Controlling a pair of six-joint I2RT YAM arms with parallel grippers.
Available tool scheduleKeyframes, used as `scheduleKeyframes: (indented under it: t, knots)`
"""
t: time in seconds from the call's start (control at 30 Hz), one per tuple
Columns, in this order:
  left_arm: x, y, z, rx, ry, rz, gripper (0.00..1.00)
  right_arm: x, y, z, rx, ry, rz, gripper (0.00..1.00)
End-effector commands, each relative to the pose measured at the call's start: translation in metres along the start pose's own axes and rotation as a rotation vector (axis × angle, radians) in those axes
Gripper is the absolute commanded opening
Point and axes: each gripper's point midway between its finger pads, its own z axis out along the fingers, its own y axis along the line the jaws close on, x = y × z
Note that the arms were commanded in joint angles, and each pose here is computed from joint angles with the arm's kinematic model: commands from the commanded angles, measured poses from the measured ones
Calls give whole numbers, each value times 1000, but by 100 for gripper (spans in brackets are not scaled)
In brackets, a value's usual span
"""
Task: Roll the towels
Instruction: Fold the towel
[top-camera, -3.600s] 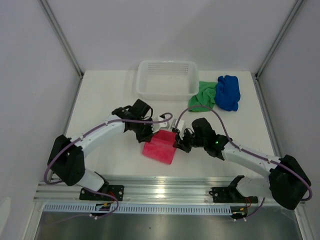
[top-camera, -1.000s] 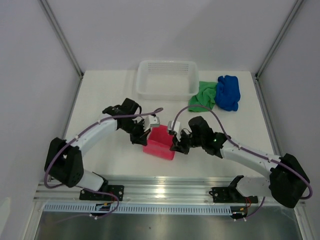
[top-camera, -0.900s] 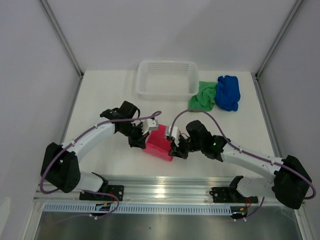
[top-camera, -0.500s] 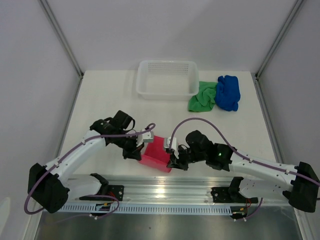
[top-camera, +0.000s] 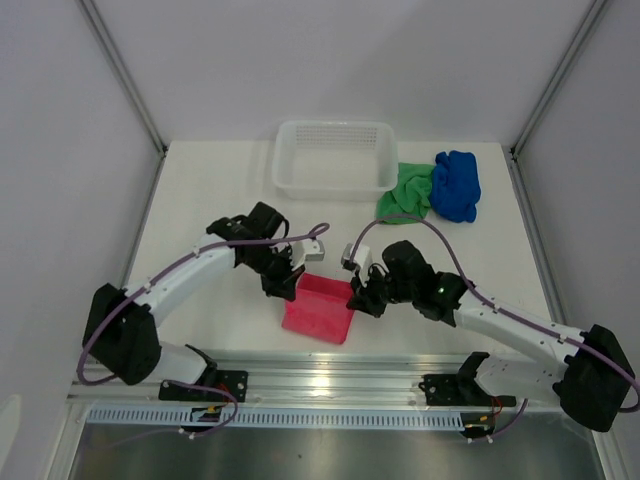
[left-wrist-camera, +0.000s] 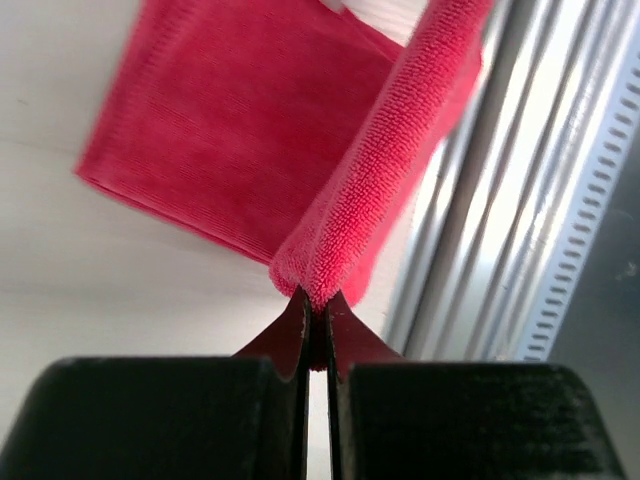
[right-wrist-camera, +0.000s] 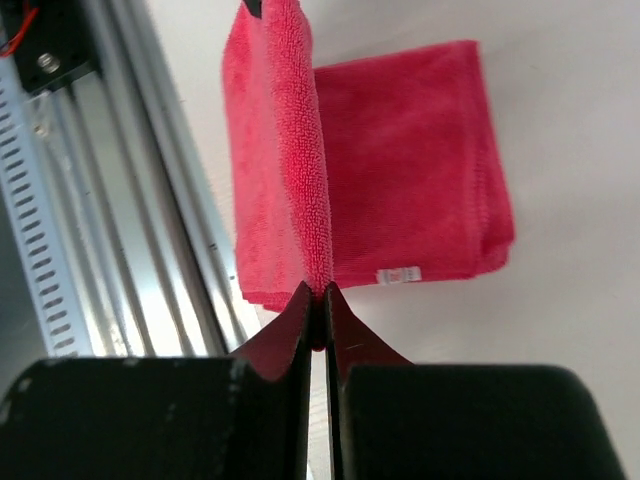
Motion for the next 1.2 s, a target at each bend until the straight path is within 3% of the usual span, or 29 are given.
scheduleKeyframes:
  t: [0.0,0.37,0.6,0.9,1.0,1.03,1.1,1.17]
  knots:
    - [-22,45,-5,-141,9,-40,1,-2,-27,-3,68,0,65,0]
    - [-27,109,21,-239,112,-130,1,11,-86,16,181,23,140,0]
    - [-22,128,33,-265,143,-168,2,24,-110,28,208,69,157,0]
    - [-17,140,43,-281,176,-178,15,36,-125,39,229,100,191,3]
    - [-15,144,47,-287,188,-181,20,39,-128,41,238,120,209,10]
    - [-13,146,48,-290,193,-184,22,42,-130,42,245,131,215,18]
    - [-12,147,50,-294,199,-192,35,43,-135,41,276,139,233,27]
    - [-12,149,51,-305,195,-204,40,43,-140,40,303,141,241,35]
